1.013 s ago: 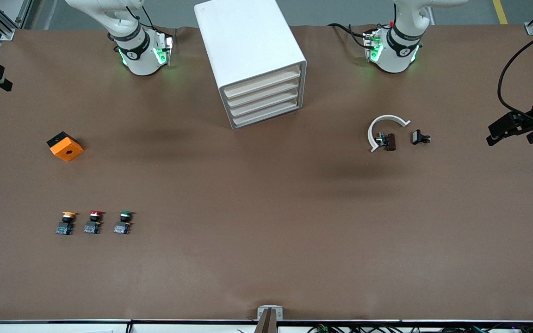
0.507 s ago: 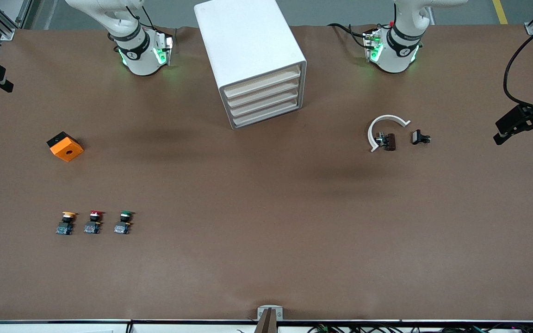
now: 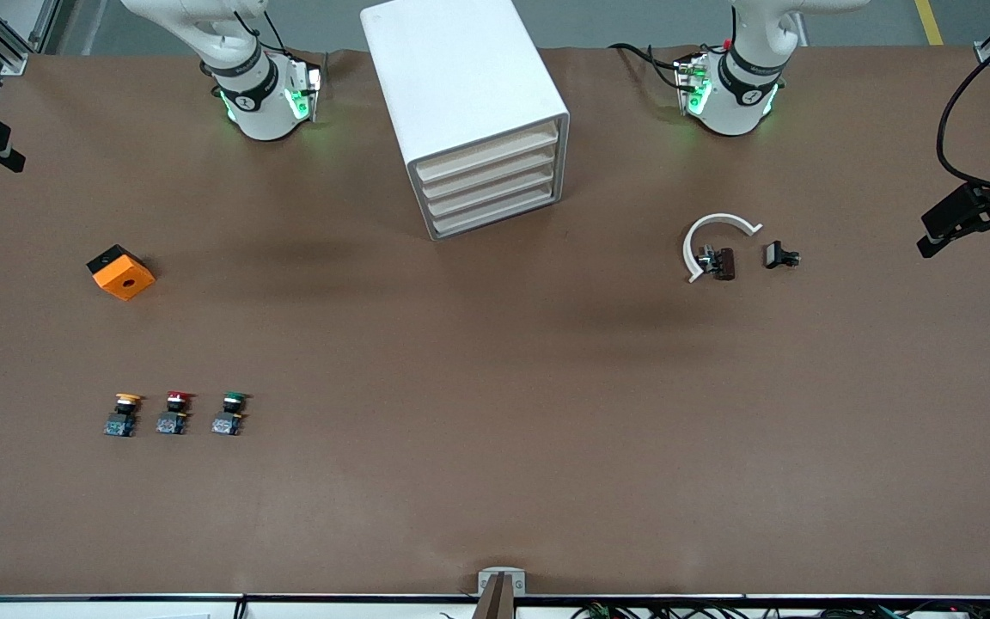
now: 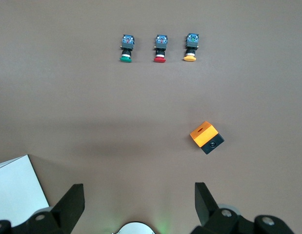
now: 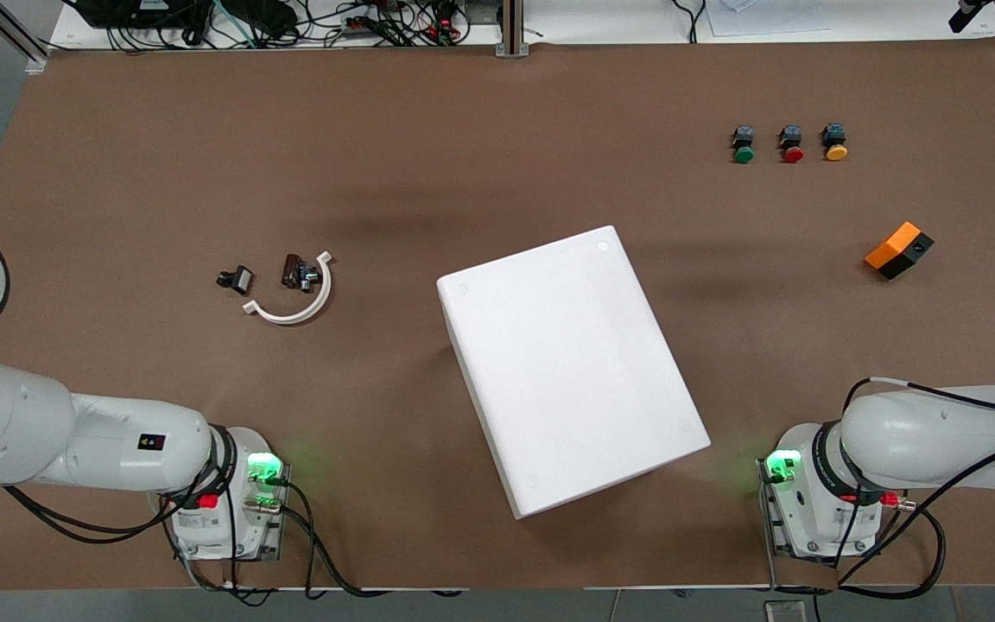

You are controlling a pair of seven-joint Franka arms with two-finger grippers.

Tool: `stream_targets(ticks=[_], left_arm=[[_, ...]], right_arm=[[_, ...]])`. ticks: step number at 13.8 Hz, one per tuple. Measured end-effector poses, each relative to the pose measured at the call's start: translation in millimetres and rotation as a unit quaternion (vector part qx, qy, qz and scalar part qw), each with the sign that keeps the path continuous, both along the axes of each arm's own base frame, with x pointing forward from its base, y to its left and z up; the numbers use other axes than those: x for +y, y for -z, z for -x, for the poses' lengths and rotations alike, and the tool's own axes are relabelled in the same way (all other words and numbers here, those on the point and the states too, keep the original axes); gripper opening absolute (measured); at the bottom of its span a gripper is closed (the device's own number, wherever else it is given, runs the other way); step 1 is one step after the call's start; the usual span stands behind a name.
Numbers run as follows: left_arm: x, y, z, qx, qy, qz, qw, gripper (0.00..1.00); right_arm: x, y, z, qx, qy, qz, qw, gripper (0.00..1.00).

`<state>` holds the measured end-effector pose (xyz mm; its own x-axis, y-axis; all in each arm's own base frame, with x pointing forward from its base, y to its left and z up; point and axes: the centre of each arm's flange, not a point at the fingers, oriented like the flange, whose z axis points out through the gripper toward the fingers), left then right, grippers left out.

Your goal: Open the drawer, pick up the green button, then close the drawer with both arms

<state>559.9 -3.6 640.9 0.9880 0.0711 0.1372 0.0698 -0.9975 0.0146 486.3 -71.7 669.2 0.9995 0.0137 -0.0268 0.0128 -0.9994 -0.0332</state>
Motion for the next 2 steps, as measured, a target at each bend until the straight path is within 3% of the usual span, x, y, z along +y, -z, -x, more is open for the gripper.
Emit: stream_targets(ticks=[2], left_arm=[[0.0,1.2,1.0,0.006,0.0,0.0,1.0,1.0]], right_arm=[[-0.1,-0.1,0.0,0.0,0.0,0.0,1.0,1.0]])
